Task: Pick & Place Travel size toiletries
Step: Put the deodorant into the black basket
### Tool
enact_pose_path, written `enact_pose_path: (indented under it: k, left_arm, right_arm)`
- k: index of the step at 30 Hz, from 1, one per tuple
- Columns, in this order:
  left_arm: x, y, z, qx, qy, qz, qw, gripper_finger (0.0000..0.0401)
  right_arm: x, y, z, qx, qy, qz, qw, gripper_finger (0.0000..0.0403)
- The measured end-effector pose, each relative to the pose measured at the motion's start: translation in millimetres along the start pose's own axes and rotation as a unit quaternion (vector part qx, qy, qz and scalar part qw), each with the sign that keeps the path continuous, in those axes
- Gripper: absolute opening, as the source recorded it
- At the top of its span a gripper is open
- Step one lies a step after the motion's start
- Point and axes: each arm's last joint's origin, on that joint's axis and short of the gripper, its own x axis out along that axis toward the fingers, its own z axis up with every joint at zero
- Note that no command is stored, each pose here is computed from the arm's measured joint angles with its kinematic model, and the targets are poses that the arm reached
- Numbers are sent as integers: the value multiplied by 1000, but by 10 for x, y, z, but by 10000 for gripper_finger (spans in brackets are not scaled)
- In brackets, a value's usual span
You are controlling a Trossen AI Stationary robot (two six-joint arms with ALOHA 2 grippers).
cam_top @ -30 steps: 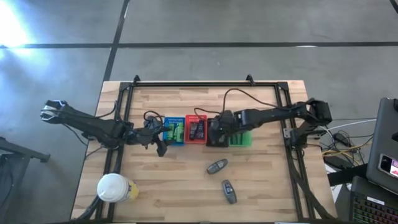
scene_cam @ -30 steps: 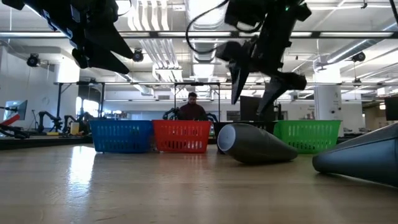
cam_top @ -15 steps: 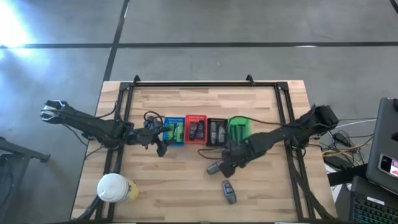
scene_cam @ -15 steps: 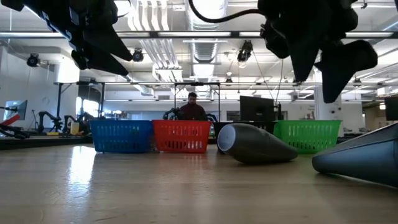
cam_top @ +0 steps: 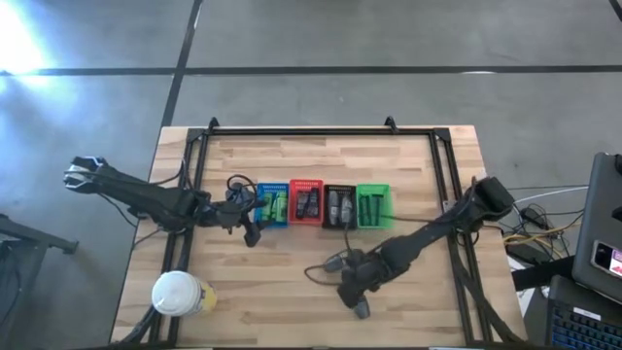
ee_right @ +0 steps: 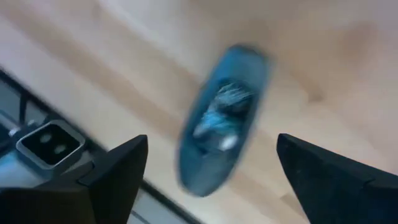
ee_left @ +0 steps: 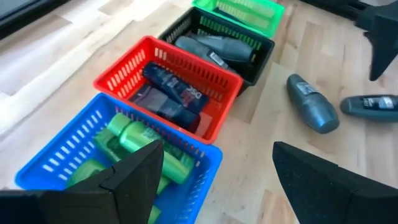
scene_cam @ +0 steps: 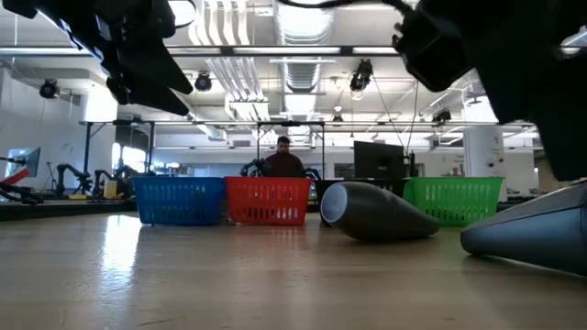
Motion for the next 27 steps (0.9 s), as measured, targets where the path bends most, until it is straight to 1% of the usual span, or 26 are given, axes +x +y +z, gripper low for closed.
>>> enact_pose_path:
  k: [2,6,8,14,18,22,24,27]
  left_arm:
    - [5,-2,-8,2,5,-2,1000,307]
    - [14,-6,-22,4,17,-10,1000,307]
    - [18,-12,-22,4,19,-15,1000,307]
    - [17,-14,-27,0,24,-20,1000,307]
    - [17,-14,-27,-3,24,-21,999,307]
    - [16,-16,-25,-7,23,-22,999,306]
    - [16,-16,-26,-11,23,-21,999,307]
    - [16,-20,-28,-13,28,-28,999,307]
  right_arm:
    - [57,102,-37,-5,3,3,1000,357]
    - [244,186,-83,-6,6,-42,999,360]
    - [346,205,-107,-6,7,-71,997,356]
    - [597,274,-174,-19,12,-113,993,335]
    - [649,266,-174,-31,13,-123,992,297]
    - [616,243,-165,-35,-8,-133,990,233]
    - [563,247,-152,-36,-25,-130,991,203]
    - [412,296,-121,-26,-74,-106,991,202]
